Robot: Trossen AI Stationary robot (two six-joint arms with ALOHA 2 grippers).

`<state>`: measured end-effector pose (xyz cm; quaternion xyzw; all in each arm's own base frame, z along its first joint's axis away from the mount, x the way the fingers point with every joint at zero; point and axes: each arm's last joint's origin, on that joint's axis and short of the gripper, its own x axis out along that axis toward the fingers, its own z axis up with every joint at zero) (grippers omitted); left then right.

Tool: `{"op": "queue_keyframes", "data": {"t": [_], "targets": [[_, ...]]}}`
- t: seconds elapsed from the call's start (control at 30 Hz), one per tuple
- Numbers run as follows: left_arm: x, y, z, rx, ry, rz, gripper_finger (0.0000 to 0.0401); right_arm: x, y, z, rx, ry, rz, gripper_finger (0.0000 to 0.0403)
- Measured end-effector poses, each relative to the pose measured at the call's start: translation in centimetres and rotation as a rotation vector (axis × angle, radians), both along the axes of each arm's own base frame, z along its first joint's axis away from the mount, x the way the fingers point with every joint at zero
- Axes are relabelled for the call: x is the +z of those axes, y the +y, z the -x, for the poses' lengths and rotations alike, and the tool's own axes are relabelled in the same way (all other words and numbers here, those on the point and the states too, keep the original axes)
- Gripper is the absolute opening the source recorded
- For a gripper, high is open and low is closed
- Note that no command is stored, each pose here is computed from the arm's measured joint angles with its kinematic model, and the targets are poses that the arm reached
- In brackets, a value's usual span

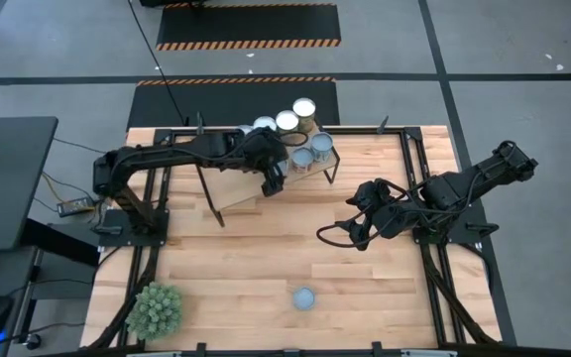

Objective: Pick and place cans onto a shelf
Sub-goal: Put the small canned peas on the shelf

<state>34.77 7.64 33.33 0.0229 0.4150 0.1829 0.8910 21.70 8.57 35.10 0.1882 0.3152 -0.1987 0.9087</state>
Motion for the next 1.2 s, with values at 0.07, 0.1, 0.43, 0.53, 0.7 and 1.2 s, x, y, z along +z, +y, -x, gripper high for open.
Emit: {"op": "queue_keyframes", "data": {"t": [0.07, 0.1, 0.43, 0.53, 0.7, 1.2], "targets": [[0.8, -0.3, 0.5, -0.018, -0.015, -0.013, 0.0394, 0.0, 0.0, 0.0, 0.000, -0.001, 0.000, 0.0348], [1.1, -0.5, 0.9, -0.026, -0.010, -0.018, 0.0394, 0.0, 0.0, 0.0, 0.001, 0.000, 0.001, 0.0348], [-0.3, -1.0, 2.9, -0.053, 0.236, 0.067, 0.0367, 0.0, 0.0, 0.0, 0.019, 0.007, 0.022, 0.0348], [-1.1, -1.0, 2.2, -0.055, 0.255, 0.071, 0.0347, 0.0, 0.0, 0.0, 0.020, 0.007, 0.024, 0.0348], [-2.5, -0.8, 1.3, -0.047, 0.295, 0.079, 0.0307, 0.0, 0.0, 0.0, 0.018, 0.006, 0.022, 0.0348], [-2.9, -0.3, 0.1, 0.057, 0.218, 0.035, 0.0214, 0.1, 0.0, -0.1, 0.018, -0.010, 0.014, 0.0348]]}}
